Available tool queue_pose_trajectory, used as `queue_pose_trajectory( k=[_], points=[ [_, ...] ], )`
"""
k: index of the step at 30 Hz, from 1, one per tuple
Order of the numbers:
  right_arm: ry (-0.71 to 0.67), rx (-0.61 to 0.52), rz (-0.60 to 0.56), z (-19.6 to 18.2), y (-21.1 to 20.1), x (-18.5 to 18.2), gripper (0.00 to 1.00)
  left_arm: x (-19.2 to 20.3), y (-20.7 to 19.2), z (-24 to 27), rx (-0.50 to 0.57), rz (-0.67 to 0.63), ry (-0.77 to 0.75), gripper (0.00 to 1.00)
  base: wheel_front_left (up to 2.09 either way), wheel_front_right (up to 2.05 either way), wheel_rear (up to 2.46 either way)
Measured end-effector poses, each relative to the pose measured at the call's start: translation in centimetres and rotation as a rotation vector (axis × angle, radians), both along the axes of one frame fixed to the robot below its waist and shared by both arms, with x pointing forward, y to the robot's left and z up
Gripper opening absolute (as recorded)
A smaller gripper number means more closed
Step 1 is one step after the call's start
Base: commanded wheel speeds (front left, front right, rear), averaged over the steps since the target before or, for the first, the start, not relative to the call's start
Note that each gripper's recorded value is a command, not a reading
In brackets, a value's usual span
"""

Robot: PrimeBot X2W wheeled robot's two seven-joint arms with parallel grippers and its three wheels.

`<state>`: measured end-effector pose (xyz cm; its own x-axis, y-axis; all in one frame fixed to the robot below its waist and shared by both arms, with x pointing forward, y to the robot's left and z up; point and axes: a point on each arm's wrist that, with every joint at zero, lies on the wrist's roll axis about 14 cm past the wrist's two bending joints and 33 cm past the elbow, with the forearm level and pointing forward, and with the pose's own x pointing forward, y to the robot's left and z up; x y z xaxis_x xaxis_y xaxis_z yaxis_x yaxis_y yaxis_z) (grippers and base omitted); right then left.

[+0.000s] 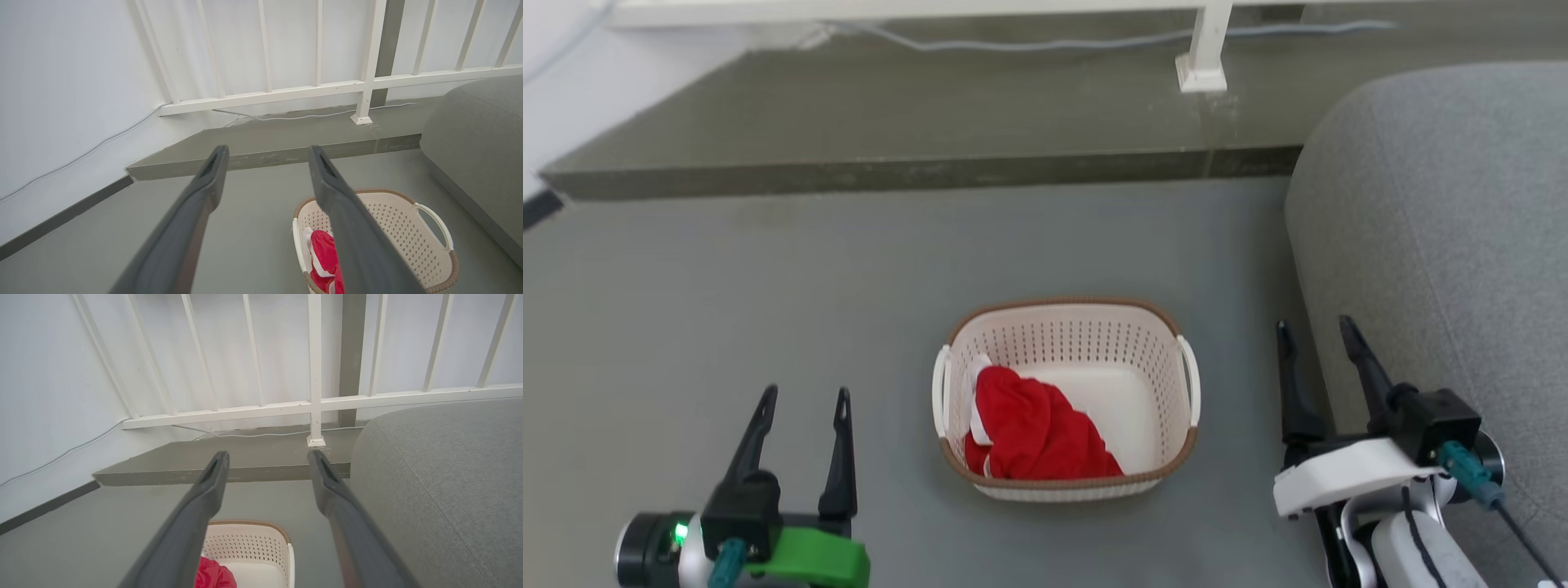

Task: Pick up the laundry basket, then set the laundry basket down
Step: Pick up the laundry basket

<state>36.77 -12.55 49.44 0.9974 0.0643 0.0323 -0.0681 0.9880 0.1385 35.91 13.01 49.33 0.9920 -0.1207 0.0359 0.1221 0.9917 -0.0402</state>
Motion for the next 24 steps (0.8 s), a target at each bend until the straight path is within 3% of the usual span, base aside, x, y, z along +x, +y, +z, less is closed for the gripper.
queue_pose_trajectory(
  k=[10,24],
  points=[
    [0.092,0.029,-0.044,-3.2,-1.4,2.8,1.0,3.6,-0.9,-2.3,-0.029,-0.037,0.059,1.0,0.0,0.0,0.0],
    [0.237,0.004,-0.005,-9.7,-0.9,8.1,1.0,8.7,-2.4,-9.8,-0.077,-0.067,0.243,1.0,0.0,0.0,0.0]
  ],
)
